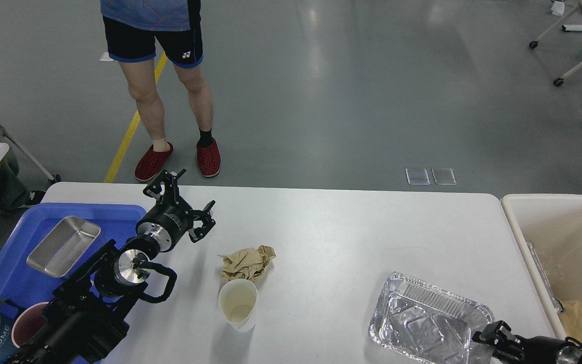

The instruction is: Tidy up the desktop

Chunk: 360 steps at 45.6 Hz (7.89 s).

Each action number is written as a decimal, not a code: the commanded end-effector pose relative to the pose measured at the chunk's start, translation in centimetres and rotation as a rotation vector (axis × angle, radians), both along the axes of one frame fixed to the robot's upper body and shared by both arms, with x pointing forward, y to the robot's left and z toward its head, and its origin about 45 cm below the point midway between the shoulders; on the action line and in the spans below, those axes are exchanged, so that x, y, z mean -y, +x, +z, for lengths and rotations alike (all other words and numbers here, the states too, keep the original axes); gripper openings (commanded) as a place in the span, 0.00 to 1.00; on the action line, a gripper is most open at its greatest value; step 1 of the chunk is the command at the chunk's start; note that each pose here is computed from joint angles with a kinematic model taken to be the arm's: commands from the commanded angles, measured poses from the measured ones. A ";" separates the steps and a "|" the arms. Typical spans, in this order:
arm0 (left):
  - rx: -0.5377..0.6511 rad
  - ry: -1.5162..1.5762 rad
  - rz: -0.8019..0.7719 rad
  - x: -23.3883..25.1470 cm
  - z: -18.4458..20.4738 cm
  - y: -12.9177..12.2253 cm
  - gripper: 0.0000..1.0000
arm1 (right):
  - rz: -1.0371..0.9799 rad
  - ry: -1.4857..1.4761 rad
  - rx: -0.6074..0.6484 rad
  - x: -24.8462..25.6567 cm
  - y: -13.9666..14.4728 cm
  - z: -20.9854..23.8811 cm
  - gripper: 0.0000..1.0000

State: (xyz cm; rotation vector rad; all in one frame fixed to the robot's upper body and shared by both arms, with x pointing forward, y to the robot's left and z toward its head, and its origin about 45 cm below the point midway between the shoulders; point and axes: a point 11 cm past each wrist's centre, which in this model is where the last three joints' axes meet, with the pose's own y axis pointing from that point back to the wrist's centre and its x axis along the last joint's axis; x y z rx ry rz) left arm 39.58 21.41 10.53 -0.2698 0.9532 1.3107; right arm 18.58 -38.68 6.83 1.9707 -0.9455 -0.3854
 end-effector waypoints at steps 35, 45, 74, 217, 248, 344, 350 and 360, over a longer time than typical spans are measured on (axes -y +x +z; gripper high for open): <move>-0.055 0.000 0.020 -0.4 -2.1 -1.8 0.96 | 0.198 0.065 0.257 -5.7 13.5 8.8 0.00; -0.048 0.016 0.026 -1.2 -1.8 -1.5 0.96 | 0.224 0.056 0.137 -9.2 15.8 8.2 0.00; -0.005 0.073 0.006 -2.7 -0.2 -0.2 0.96 | 0.537 -0.058 0.172 -20.1 19.9 11.4 0.00; 0.168 1.011 -1.482 -1.3 4.5 -10.4 0.94 | 0.553 -0.020 0.164 -22.8 19.2 10.0 0.00; 0.101 1.071 -1.522 0.8 0.3 -10.9 0.89 | 0.538 -0.015 0.151 -22.3 19.0 9.5 0.00; 0.294 1.297 -1.377 -13.2 27.4 -11.3 0.01 | 0.507 -0.018 0.147 -22.0 18.9 8.5 0.00; 0.292 1.309 -1.353 -14.4 29.0 -11.9 0.01 | 0.518 -0.011 0.147 -22.6 18.8 8.5 0.00; 0.365 1.337 -1.313 -13.4 30.6 -10.8 0.01 | 0.518 -0.009 0.144 -22.7 18.7 8.4 0.00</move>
